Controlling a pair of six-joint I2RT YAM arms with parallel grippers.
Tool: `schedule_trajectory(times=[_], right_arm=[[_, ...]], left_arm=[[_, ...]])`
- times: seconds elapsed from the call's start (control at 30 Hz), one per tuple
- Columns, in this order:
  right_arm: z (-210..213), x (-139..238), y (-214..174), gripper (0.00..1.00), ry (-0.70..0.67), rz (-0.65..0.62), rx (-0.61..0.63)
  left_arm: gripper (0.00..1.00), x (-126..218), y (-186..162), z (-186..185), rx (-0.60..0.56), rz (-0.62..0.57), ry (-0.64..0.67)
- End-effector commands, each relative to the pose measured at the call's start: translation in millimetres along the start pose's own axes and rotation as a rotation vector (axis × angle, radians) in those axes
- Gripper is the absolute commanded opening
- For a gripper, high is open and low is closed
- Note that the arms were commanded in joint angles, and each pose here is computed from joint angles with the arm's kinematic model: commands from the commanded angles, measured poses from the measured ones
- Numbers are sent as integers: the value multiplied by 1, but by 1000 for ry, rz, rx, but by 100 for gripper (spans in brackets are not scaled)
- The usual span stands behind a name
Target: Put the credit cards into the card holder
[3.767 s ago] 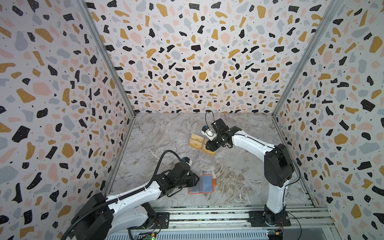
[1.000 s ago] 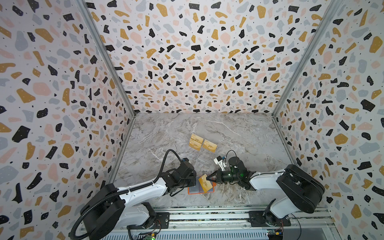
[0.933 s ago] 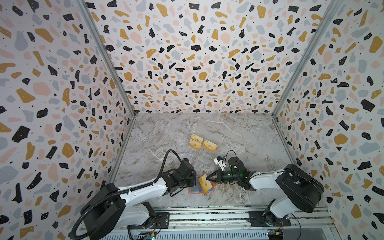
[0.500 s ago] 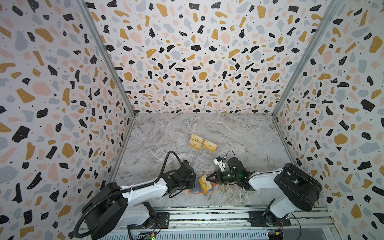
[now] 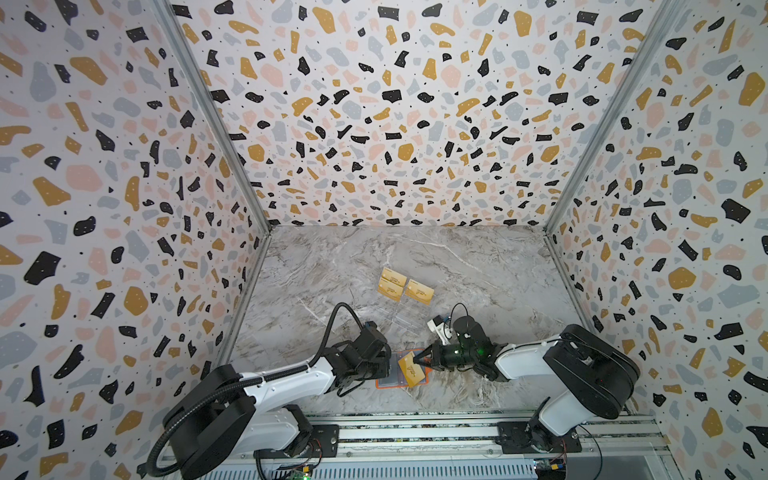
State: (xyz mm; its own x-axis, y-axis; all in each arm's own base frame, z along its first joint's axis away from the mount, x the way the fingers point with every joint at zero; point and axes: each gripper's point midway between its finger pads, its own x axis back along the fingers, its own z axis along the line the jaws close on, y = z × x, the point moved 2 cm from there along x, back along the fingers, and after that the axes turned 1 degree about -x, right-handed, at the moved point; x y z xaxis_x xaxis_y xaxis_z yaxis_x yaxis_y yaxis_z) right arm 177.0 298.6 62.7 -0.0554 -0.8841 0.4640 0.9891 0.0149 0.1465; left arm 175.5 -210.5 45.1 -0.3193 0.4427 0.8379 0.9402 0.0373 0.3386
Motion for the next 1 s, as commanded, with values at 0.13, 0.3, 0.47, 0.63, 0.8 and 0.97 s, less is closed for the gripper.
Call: schedule_trajectory(times=[0.13,0.3,0.47,0.63,0.8,0.97], right_arm=[[2,-4,1,0,16,9,19],[5,-4,0,0,33,10,22],[9,-1,3,0,36,-8,37],[12,0,4,0,42,-20,41],[12,-2,4,0,57,-12,45],[10,-5,2,0,60,-3,43]], left_arm=[[10,0,-6,2,-10,12,-6],[10,0,-6,3,-9,13,-7],[11,0,-7,3,-8,15,-7],[11,0,-7,3,-7,15,-7],[11,0,-8,3,-7,14,-11],[11,0,-8,4,-4,15,-10]])
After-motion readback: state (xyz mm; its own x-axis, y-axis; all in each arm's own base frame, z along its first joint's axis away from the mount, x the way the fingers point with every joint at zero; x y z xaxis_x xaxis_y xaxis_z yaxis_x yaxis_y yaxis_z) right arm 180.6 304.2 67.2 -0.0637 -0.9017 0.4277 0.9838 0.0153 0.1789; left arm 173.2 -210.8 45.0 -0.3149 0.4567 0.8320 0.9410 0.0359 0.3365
